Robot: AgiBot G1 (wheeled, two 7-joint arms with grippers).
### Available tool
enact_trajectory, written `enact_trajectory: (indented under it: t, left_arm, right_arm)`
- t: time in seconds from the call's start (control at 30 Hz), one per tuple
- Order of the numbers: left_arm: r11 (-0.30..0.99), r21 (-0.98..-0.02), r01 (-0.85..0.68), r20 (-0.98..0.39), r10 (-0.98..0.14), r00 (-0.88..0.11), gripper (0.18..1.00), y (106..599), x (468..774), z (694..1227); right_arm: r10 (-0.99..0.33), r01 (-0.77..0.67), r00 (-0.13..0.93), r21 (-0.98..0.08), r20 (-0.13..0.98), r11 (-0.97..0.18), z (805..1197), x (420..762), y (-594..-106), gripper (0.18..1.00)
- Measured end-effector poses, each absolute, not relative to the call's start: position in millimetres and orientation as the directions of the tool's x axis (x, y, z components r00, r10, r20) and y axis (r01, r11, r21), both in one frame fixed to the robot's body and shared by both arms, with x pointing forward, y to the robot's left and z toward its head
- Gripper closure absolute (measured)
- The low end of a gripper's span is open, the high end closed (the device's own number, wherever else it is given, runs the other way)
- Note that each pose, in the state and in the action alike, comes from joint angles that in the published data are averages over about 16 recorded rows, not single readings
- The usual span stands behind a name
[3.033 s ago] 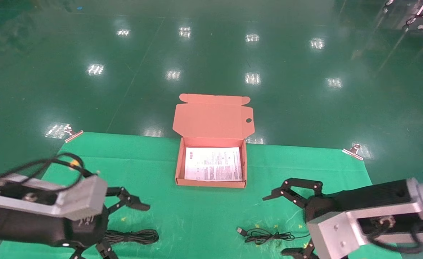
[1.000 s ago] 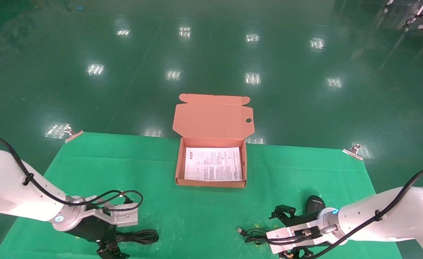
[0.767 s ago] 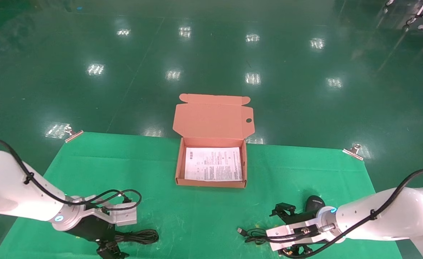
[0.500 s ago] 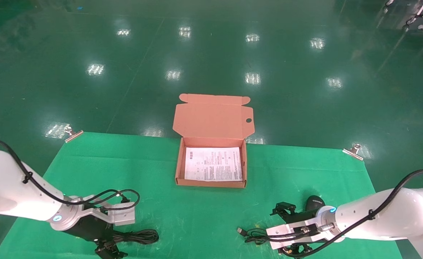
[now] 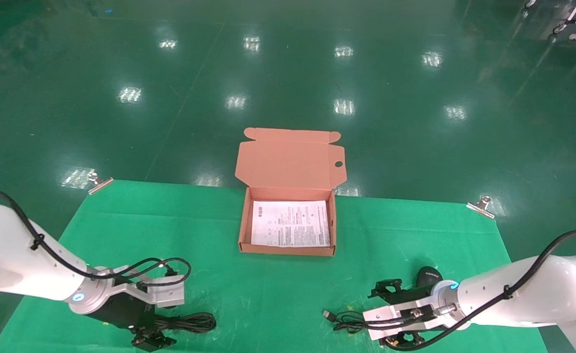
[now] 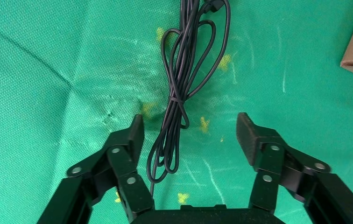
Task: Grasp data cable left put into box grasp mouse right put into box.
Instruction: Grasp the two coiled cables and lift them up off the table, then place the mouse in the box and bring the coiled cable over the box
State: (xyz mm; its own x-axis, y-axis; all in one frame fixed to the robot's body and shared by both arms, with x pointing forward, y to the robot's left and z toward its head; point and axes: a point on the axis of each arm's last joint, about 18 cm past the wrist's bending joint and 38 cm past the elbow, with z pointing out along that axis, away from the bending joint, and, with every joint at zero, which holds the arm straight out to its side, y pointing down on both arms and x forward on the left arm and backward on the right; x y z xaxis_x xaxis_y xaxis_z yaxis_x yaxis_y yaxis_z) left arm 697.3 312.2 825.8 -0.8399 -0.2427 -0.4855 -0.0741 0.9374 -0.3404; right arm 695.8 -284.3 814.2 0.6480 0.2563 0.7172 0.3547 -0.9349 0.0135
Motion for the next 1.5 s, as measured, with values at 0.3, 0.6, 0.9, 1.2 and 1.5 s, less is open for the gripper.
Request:
enact_trajectory:
  t: [0.3, 0.6, 0.9, 1.2, 1.5]
  left_arm:
    - [0.938, -0.34, -0.073, -0.486, -0.241, -0.84, 0.568, 312, 697, 826]
    - [0.938, -0.339, -0.072, -0.486, -0.241, -0.84, 0.744, 312, 697, 826]
    - [0.938, -0.339, -0.072, -0.486, -0.24, -0.84, 0.879, 312, 697, 826]
    - [0.95, -0.309, -0.045, -0.536, -0.213, -0.817, 0.916, 314, 701, 846]
    - [0.976, -0.216, 0.022, -0.699, -0.139, -0.701, 0.92, 315, 705, 917]
  right_arm:
    - [0.256, 0.355, 0.648, 0.013, 0.717, -0.935, 815, 696, -284, 0.486]
    - [0.256, 0.356, 0.648, 0.013, 0.717, -0.935, 815, 695, -284, 0.675]
    - [0.255, 0.355, 0.648, 0.012, 0.718, -0.935, 815, 695, -285, 0.853]
    - [0.185, 0.333, 0.596, -0.031, 0.781, -0.942, 853, 697, -293, 0.948]
    - [0.069, 0.337, 0.422, -0.086, 0.904, -0.937, 950, 693, -299, 0.967]
